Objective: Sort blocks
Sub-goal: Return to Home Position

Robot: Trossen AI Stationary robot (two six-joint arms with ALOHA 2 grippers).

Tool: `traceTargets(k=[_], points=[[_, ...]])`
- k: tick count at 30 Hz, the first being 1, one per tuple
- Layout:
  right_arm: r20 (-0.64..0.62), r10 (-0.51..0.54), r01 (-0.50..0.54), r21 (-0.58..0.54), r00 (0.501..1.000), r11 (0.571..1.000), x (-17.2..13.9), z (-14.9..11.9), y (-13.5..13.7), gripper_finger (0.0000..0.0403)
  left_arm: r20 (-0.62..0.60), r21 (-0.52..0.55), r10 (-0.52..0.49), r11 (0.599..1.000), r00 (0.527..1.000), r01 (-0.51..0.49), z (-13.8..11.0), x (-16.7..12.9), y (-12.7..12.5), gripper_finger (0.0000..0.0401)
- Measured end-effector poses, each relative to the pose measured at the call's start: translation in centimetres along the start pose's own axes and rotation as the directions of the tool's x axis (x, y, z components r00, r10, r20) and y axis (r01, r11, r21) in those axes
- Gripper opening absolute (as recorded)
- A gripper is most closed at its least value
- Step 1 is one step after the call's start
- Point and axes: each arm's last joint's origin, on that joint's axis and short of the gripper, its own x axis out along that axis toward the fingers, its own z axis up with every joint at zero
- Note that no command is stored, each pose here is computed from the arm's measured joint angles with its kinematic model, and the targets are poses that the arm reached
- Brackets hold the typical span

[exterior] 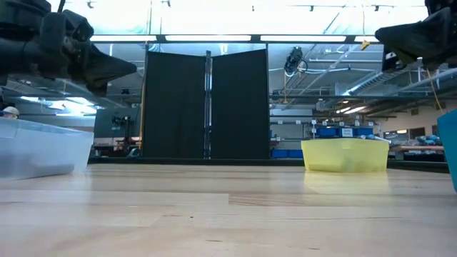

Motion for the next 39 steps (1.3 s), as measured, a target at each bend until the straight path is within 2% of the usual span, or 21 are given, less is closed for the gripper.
traceTargets(k=[5, 16, 25, 28, 32, 39], points=[[-0.018, 0.022, -0.022, 0.025, 1.0, 0.999, -0.5, -0.2, -0.1, 0.0008, 0.007, 0.02, -0.037, 0.999, 0.999, 0.037, 0.2, -0.4, 0.0, 0.0001], [-0.018, 0.054, -0.052, 0.098, 0.998, 0.994, -2.1, -0.4, -0.4, 0.0008, 0.013, 0.07, -0.037, 0.997, 0.999, 0.036, 0.3, -1.5, 0.3, 0.0002], [-0.031, 0.039, -0.036, 0.09, 0.999, 0.995, -2.0, -0.5, -0.6, 0.0009, 0.016, 0.07, -0.041, 0.997, 0.999, 0.04, 0.1, -2.8, 0.7, 0.0002], [-0.048, 0.04, -0.036, 0.075, 0.998, 0.997, -1.9, -0.6, -0.5, 0.0012, 0.007, 0.074, -0.043, 0.996, 0.999, 0.043, 0.1, -2.8, 0.7, 0.0002], [-0.07, 0.042, -0.045, -0.043, 0.997, 0.998, -1.8, -0.8, -0.5, 0.0025, 0.005, 0.072, -0.036, 0.997, 0.999, 0.035, 0.1, -2.8, 0.7, 0.0003], [-0.074, 0.041, -0.045, -0.048, 0.996, 0.998, -1.7, -0.8, -0.5, 0.003, 0.011, 0.1, -0.03, 0.995, 0.999, 0.029, 0.1, -2.7, 0.7, 0.0017]])
